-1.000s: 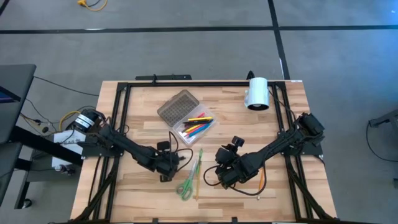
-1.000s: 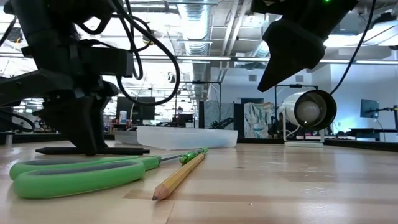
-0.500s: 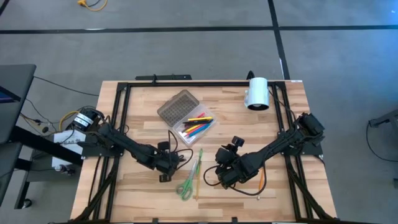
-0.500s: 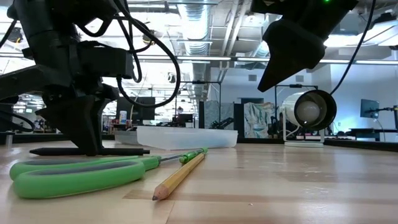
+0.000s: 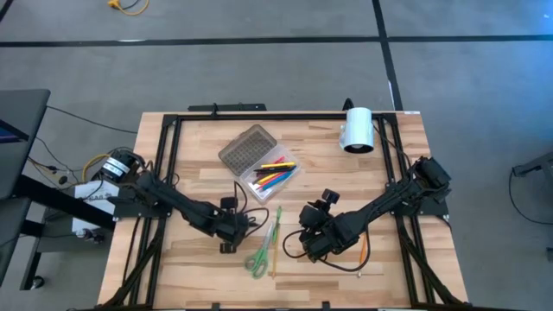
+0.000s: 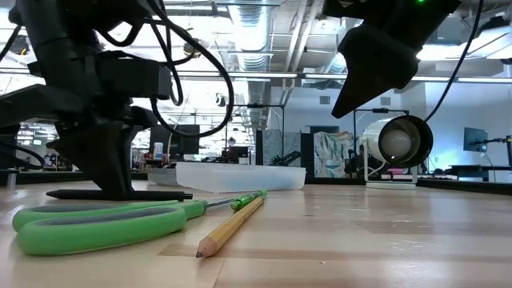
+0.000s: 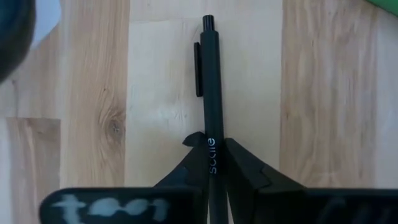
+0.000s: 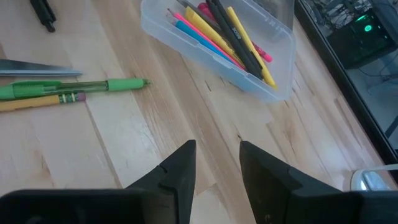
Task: Pick & place school supplies into a supply box
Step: Put the black pen into the transparent supply box, then put the orange pencil into the transparent supply box
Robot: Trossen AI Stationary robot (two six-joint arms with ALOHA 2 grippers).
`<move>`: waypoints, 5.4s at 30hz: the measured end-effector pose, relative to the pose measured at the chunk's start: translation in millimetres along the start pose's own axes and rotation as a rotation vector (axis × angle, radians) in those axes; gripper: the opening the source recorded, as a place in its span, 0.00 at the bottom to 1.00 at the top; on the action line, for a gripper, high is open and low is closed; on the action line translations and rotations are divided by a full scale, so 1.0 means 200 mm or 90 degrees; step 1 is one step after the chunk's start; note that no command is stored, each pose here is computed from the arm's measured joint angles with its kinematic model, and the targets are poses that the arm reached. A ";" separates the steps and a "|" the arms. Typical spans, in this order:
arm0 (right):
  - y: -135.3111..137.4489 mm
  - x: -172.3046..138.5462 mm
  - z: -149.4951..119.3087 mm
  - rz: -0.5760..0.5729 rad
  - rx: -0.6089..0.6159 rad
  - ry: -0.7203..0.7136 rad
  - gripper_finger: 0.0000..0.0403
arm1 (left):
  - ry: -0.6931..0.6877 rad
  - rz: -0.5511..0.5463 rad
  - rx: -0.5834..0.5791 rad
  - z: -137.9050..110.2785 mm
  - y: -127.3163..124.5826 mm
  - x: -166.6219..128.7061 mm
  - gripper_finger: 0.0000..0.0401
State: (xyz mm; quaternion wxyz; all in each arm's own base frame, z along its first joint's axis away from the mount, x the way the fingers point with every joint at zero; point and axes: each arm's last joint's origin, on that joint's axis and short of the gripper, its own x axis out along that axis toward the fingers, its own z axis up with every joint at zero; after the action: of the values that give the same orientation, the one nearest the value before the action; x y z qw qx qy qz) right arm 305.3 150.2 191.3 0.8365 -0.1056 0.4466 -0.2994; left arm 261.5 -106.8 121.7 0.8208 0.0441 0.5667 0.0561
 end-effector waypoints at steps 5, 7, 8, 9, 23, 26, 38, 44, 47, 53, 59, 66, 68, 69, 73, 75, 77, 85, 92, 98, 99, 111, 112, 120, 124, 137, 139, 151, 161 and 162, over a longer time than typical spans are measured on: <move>0.00 0.00 0.00 0.001 -0.007 -0.001 0.29 | -0.024 0.033 0.029 0.00 -0.04 -0.02 0.02; 0.00 0.00 0.00 0.001 -0.008 -0.001 0.29 | -0.031 0.047 0.042 0.00 -0.06 -0.03 0.03; 0.00 0.00 0.00 0.001 -0.007 -0.001 0.29 | -0.033 0.055 0.049 0.00 -0.07 -0.04 0.03; 0.00 0.00 0.00 0.001 -0.007 -0.001 0.29 | -0.035 0.063 0.057 0.00 -0.09 -0.05 0.03; 0.00 0.00 0.00 0.002 -0.007 -0.002 0.29 | -0.087 0.128 0.095 0.03 -0.17 -0.14 0.02; 0.00 0.00 0.00 0.002 -0.007 -0.002 0.29 | -0.107 0.155 0.100 0.05 -0.17 -0.15 0.03; 0.00 0.00 0.00 0.002 -0.007 -0.002 0.29 | -0.159 0.293 0.059 0.23 -0.01 -0.18 0.03; 0.00 0.00 0.00 0.002 -0.007 -0.002 0.29 | -0.171 0.303 0.018 0.37 0.22 -0.14 0.03; 0.00 0.00 0.00 0.002 -0.012 -0.002 0.29 | -0.181 0.254 0.007 0.43 0.36 -0.11 0.03; 0.00 0.00 0.00 0.000 -0.015 -0.001 0.29 | -0.182 0.224 -0.053 0.47 0.60 -0.07 0.03; 0.00 0.00 0.00 -0.003 -0.020 0.003 0.29 | -0.171 0.215 -0.082 0.46 0.69 -0.05 0.06; -0.02 0.02 0.01 -0.008 -0.021 0.007 0.29 | -0.178 0.235 -0.083 0.47 0.71 -0.05 0.19; -0.02 0.03 0.02 -0.010 -0.019 0.008 0.29 | -0.177 0.237 -0.076 0.47 0.71 -0.05 0.23; -0.02 0.03 0.02 -0.010 -0.018 0.009 0.29 | -0.176 0.237 -0.074 0.47 0.71 -0.05 0.25; -0.02 0.03 0.02 -0.010 -0.018 0.009 0.29 | -0.172 0.235 -0.071 0.47 0.71 -0.05 0.31; -0.02 0.03 0.01 -0.007 -0.015 0.009 0.29 | -0.166 0.222 -0.055 0.46 0.68 -0.05 0.33; -0.01 0.01 0.00 0.001 -0.013 0.011 0.29 | -0.158 0.198 -0.022 0.46 0.64 -0.05 0.33; 0.07 -0.11 -0.09 0.052 -0.029 0.031 0.29 | -0.110 0.099 0.158 0.39 0.33 -0.08 0.34; 0.13 -0.24 -0.20 0.072 -0.010 0.018 0.29 | -0.137 0.091 0.245 0.34 0.10 -0.15 0.34; 0.17 -0.33 -0.29 0.090 0.033 0.011 0.29 | -0.136 0.096 0.261 0.29 -0.02 -0.19 0.34; 0.18 -0.34 -0.30 0.094 0.045 0.015 0.29 | -0.136 0.092 0.259 0.28 -0.04 -0.19 0.34; 0.20 -0.38 -0.47 0.029 0.259 0.145 0.29 | -0.159 0.079 0.261 0.13 -0.25 -0.23 0.34; 0.21 -0.37 -0.48 0.024 0.283 0.162 0.29 | -0.159 0.087 0.260 0.11 -0.26 -0.23 0.34; 0.24 -0.34 -0.58 -0.096 0.402 0.327 0.29 | -0.170 0.146 0.269 0.03 -0.30 -0.23 0.34; 0.25 -0.34 -0.58 -0.088 0.437 0.331 0.29 | -0.172 0.161 0.288 0.03 -0.30 -0.23 0.34; 0.27 -0.38 -0.62 -0.090 0.479 0.383 0.29 | -0.163 0.171 0.287 0.06 -0.26 -0.22 0.34; 0.28 -0.39 -0.63 -0.088 0.479 0.387 0.29 | -0.163 0.171 0.286 0.06 -0.26 -0.22 0.34; 0.35 -0.38 -0.70 -0.095 0.464 0.422 0.29 | -0.163 0.169 0.283 0.06 -0.26 -0.22 0.34; 0.36 -0.34 -0.74 -0.073 0.458 0.398 0.29 | -0.163 0.167 0.280 0.07 -0.25 -0.22 0.34; 0.36 -0.33 -0.76 -0.058 0.451 0.387 0.29 | -0.163 0.167 0.280 0.07 -0.25 -0.22 0.34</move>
State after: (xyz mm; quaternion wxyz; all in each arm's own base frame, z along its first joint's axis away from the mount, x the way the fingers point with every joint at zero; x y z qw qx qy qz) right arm 183.4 260.9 116.4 0.6387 0.2592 0.5365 -0.4869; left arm 260.8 -163.4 159.3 0.8423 0.3005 0.4464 0.0313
